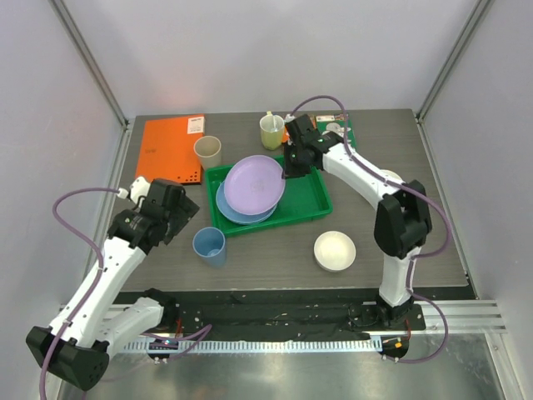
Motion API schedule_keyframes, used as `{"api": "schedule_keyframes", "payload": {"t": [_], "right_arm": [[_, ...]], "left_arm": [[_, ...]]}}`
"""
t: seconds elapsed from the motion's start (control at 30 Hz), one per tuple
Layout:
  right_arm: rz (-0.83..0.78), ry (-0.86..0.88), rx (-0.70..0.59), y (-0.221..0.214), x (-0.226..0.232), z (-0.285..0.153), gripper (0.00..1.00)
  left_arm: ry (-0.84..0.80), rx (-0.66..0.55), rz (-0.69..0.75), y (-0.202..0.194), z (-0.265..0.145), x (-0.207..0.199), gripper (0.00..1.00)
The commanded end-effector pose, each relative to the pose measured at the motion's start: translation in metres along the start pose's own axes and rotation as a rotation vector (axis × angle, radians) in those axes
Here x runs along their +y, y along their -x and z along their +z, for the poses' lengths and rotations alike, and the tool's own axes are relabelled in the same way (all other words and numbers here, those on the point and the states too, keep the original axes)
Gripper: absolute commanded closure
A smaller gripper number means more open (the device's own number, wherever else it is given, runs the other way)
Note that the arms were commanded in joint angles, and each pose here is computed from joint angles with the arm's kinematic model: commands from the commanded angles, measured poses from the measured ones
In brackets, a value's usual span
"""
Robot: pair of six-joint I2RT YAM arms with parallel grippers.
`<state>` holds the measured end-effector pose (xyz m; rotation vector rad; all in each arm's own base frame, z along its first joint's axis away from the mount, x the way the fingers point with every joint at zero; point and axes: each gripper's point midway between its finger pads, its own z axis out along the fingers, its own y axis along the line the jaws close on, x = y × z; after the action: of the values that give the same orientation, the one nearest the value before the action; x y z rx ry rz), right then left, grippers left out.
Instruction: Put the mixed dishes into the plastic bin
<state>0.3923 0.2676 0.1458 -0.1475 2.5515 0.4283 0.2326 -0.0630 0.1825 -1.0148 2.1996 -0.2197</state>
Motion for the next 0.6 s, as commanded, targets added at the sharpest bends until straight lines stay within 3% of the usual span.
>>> {"api": "schedule_keyframes", "payload": {"t": [0.0,0.5,0.57], "right_arm": [[0.031,0.107,-0.013,0.008,0.045,0.017,0.99],[0.011,0.051,0.026,-0.025,0.042,0.048,0.98],[0.013,0.056,0.041,-0.030,0.041,0.048,0.84]], "left_arm": [[-0.021,-0.026,0.008,0.006,0.004,-0.007,0.18],[-0.009,-0.010,0.060,0.004,0.003,-0.005,0.17],[-0.005,-0.009,0.060,0.004,0.003,-0.003,0.17]]}}
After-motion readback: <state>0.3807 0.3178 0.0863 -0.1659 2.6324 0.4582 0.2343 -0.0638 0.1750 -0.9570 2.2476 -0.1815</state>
